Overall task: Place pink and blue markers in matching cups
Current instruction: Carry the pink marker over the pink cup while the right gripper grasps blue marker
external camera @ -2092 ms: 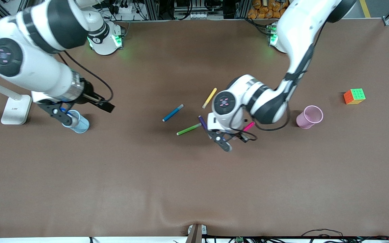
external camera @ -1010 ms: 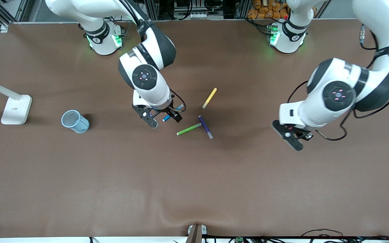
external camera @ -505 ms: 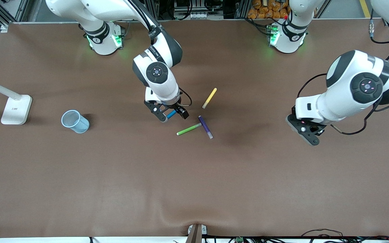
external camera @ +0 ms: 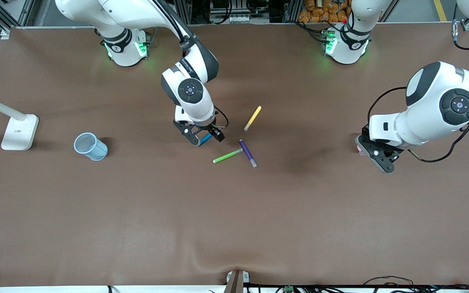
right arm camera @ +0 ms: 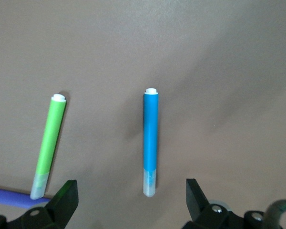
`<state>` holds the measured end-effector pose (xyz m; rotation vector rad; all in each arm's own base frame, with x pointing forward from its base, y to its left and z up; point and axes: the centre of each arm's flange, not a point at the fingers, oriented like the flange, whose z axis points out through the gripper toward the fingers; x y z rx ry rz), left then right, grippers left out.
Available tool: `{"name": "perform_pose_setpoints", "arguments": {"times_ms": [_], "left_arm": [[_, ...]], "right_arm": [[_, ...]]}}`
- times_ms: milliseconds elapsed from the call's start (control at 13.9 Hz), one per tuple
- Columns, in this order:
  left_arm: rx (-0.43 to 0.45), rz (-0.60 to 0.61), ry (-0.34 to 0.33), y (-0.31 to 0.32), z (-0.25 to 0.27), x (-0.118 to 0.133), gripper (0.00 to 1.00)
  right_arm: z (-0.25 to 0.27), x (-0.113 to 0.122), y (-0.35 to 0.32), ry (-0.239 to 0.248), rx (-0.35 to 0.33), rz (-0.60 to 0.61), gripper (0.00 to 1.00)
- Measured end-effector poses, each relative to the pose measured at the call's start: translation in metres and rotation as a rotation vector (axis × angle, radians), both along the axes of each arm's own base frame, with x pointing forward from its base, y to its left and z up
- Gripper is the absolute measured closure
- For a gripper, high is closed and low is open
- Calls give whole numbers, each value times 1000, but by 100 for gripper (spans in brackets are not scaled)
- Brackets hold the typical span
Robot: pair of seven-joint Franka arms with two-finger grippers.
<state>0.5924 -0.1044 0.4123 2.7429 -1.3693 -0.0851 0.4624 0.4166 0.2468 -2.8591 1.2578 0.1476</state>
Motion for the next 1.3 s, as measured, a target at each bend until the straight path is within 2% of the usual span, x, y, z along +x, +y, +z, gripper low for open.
{"name": "perform_pose_setpoints", "arguments": {"times_ms": [216,505,649,793,866,938,1154,1298], "left_arm": [[-25,-30,-2,15,6,-13,82],[-96,-65,-12,68,-6,-23,82],[-132,-69,-10,76,-17,-25,82],[-158,-80,-13,69,-27,-29,82],[-168,-86,-20,66,-33,-31,82],[-179,-93,-29,65,-40,-34,82],[-212,-104,-30,81,-62,-44,82],[-226,-108,-31,86,-69,-48,82]], "right_arm": [[-22,-12,7,-13,2,9,0],[-49,-28,16,10,-23,16,2],[-57,-29,15,19,-32,16,19],[-63,-31,15,24,-37,17,44],[-66,-32,16,26,-40,20,51],[-69,-33,18,24,-39,23,52],[-66,-31,23,17,-33,25,84],[-65,-27,23,17,-34,21,83]]}}
